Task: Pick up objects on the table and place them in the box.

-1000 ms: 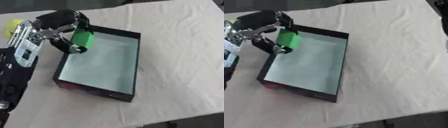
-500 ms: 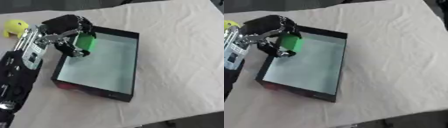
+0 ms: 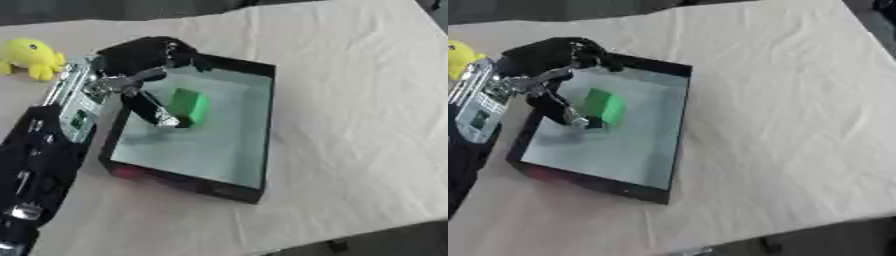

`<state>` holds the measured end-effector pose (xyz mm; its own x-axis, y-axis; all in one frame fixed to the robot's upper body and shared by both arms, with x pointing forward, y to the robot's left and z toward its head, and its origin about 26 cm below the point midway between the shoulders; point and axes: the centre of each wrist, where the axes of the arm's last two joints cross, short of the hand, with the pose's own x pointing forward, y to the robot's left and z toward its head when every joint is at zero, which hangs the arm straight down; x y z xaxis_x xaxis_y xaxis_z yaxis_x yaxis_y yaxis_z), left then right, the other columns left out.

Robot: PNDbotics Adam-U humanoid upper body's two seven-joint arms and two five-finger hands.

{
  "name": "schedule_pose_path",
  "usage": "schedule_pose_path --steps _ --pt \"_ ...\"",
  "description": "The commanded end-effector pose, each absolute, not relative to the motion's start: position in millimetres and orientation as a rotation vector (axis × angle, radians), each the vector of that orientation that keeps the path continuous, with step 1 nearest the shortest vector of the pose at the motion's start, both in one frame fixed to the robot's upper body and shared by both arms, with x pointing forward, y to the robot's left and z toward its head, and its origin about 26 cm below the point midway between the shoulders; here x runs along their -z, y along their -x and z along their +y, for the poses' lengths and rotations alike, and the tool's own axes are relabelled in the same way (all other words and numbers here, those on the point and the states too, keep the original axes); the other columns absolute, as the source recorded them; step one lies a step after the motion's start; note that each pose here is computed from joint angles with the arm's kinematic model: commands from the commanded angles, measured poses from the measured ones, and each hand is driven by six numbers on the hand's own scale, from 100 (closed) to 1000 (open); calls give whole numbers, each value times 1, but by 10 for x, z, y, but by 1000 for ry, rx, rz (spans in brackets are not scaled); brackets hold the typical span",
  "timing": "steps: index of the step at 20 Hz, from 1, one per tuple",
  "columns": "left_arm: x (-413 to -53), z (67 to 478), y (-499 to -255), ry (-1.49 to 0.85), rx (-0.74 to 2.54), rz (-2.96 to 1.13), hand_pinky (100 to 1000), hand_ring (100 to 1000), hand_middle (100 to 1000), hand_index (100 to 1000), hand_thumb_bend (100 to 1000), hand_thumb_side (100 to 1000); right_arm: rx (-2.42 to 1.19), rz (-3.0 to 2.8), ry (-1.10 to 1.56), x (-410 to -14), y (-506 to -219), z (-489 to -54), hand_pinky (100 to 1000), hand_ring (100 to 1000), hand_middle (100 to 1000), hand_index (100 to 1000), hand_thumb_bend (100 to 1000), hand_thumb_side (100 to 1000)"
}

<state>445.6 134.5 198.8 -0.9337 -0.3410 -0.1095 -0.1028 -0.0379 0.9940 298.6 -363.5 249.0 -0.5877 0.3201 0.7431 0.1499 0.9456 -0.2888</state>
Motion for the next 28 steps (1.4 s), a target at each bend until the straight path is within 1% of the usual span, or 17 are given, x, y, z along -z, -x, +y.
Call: schedule_pose_path --steps 1,5,6,7,8,10,11,12,13,15,19,22,24,28 --pt "-2114 1384 -4456 -474 2293 -1985 899 836 850 925 681 644 -259 -2220 353 -2577 -2984 -3662 997 949 974 865 100 451" --pt "-2166 1422 -4447 -512 2282 -1991 908 846 859 934 694 637 -250 -2212 357 -2552 -2983 -3680 997 949 974 865 100 452" --pt "-2174 1433 -4444 -519 2282 -1989 907 846 859 935 689 636 -246 -2211 359 -2545 -2981 -3686 998 949 974 865 100 453" --pt "-2180 1442 -4440 -523 2281 -1989 901 840 849 928 663 625 -242 -2209 360 -2539 -2981 -3692 998 949 974 865 100 454" --pt "-2185 1454 -4434 -527 2278 -1991 901 840 849 928 663 625 -237 -2208 361 -2533 -2980 -3697 998 949 974 865 100 454" --pt "-2211 1513 -4413 -545 2258 -2001 886 821 823 897 553 559 -229 -2204 366 -2520 -2974 -3714 998 949 974 865 100 453" --pt "-2232 1548 -4397 -553 2245 -2013 886 821 823 897 553 559 -226 -2203 369 -2515 -2969 -3722 998 949 974 865 100 453" --pt "-2257 1587 -4382 -562 2231 -2023 872 807 807 877 471 506 -222 -2202 371 -2510 -2965 -3730 999 949 974 865 100 451" --pt "-2326 1703 -4355 -594 2197 -2048 857 799 799 867 449 484 -210 -2200 380 -2495 -2955 -3753 999 949 974 866 100 452" --pt "-2458 1896 -4284 -646 2139 -2091 840 786 785 854 445 485 -186 -2196 394 -2469 -2936 -3791 1000 949 975 866 100 455" --pt "-2693 2310 -4145 -731 1987 -2149 809 761 766 845 465 461 -149 -2187 411 -2412 -2915 -3837 1000 950 976 867 100 461" --pt "-2857 2700 -4054 -833 1861 -2126 799 756 762 843 483 448 -129 -2186 415 -2386 -2907 -3849 1000 950 976 867 100 462" --pt "-2930 3005 -4008 -909 1788 -2070 798 753 759 841 482 444 -119 -2188 413 -2377 -2902 -3850 1000 949 976 867 100 463" --pt "-2978 3537 -4004 -969 1659 -1957 797 750 759 845 481 430 -100 -2194 398 -2368 -2905 -3833 1000 950 976 868 100 464"
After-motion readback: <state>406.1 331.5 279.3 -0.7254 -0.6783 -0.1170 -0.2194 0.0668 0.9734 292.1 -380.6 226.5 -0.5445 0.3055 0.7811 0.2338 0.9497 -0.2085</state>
